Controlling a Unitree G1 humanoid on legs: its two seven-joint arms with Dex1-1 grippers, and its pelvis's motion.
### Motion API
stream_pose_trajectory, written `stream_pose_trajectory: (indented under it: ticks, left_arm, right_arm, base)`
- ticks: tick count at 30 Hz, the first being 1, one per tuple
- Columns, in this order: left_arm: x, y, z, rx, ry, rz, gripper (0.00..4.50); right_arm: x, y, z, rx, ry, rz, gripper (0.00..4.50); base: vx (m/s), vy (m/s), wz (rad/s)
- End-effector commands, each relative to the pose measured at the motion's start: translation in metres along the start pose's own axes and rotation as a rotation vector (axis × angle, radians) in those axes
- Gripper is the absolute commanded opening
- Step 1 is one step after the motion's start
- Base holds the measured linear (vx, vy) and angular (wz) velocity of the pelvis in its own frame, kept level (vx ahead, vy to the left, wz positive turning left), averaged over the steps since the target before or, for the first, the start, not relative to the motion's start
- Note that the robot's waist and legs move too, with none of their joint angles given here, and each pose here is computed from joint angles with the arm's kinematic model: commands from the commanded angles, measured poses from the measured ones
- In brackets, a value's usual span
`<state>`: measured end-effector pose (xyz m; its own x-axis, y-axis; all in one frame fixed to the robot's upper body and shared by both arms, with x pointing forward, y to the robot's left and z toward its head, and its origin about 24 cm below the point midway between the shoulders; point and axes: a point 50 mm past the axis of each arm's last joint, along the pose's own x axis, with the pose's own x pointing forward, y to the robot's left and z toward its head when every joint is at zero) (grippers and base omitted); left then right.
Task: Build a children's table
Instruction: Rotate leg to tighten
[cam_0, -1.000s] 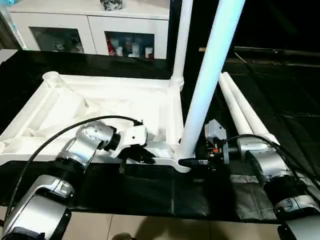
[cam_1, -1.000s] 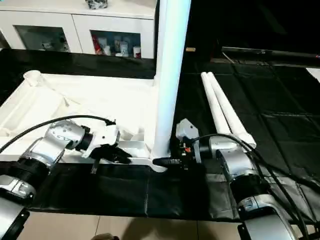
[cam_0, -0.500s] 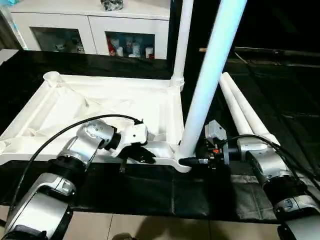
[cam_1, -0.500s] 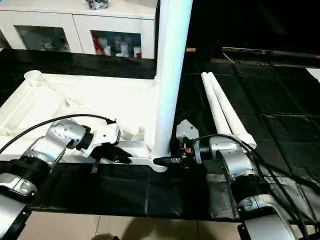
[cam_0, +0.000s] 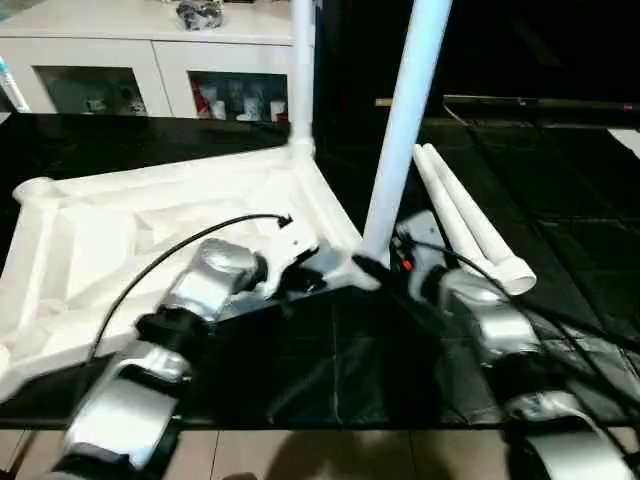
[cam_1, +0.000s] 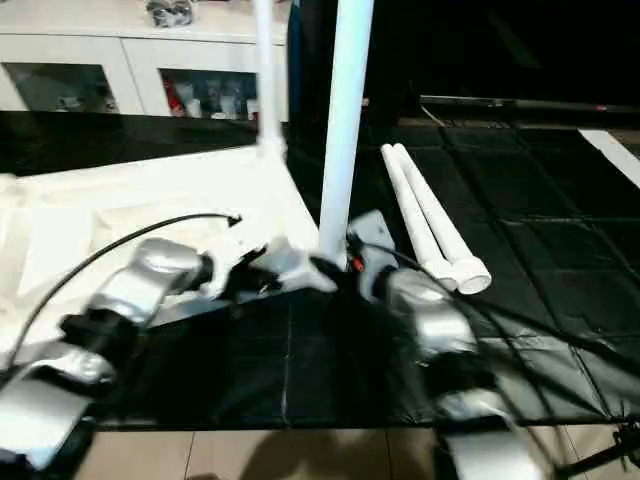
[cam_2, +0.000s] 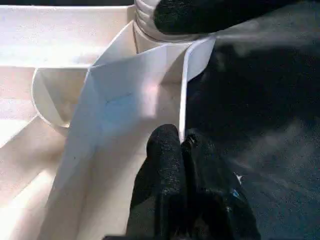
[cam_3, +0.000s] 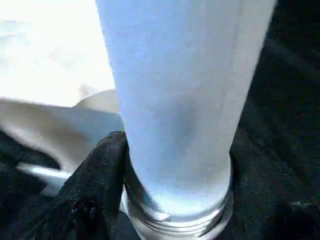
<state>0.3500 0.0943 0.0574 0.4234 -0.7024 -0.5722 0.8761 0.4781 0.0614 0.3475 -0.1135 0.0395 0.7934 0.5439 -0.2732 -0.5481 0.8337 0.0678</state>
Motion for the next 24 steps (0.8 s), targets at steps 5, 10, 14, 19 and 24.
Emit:
stream_pose_trajectory:
  ticks: [5,10,14,19,24]
  left_arm:
    - [0.018,-0.018,0.040,0.080,-0.112,-0.010,0.00]
    - [0.011,-0.013,0.030,0.098,-0.086,-0.028,0.00]
    - [0.001,-0.006,0.019,0.133,-0.064,-0.054,0.00]
    - [-0.015,-0.003,0.003,0.198,-0.044,-0.173,0.00]
    - [-0.028,-0.003,-0.012,0.290,0.016,-0.300,0.00]
  right_arm:
    - [0.022,0.050,-0.002,0.031,0.004,0.157,3.38]
    - [0.012,0.035,-0.004,-0.002,-0.023,0.144,3.83]
    - [-0.005,0.020,-0.002,-0.043,-0.066,0.225,4.06]
    - [-0.030,-0.002,0.001,-0.119,-0.074,0.345,4.47]
    - [-0.049,-0.019,0.007,-0.182,-0.048,0.455,4.47]
  base:
    - [0.000,0.000,0.00]
    - [0.000,0.000,0.00]
    - [0.000,0.000,0.00]
    - [0.000,0.000,0.00]
    - [0.000,0.000,0.00]
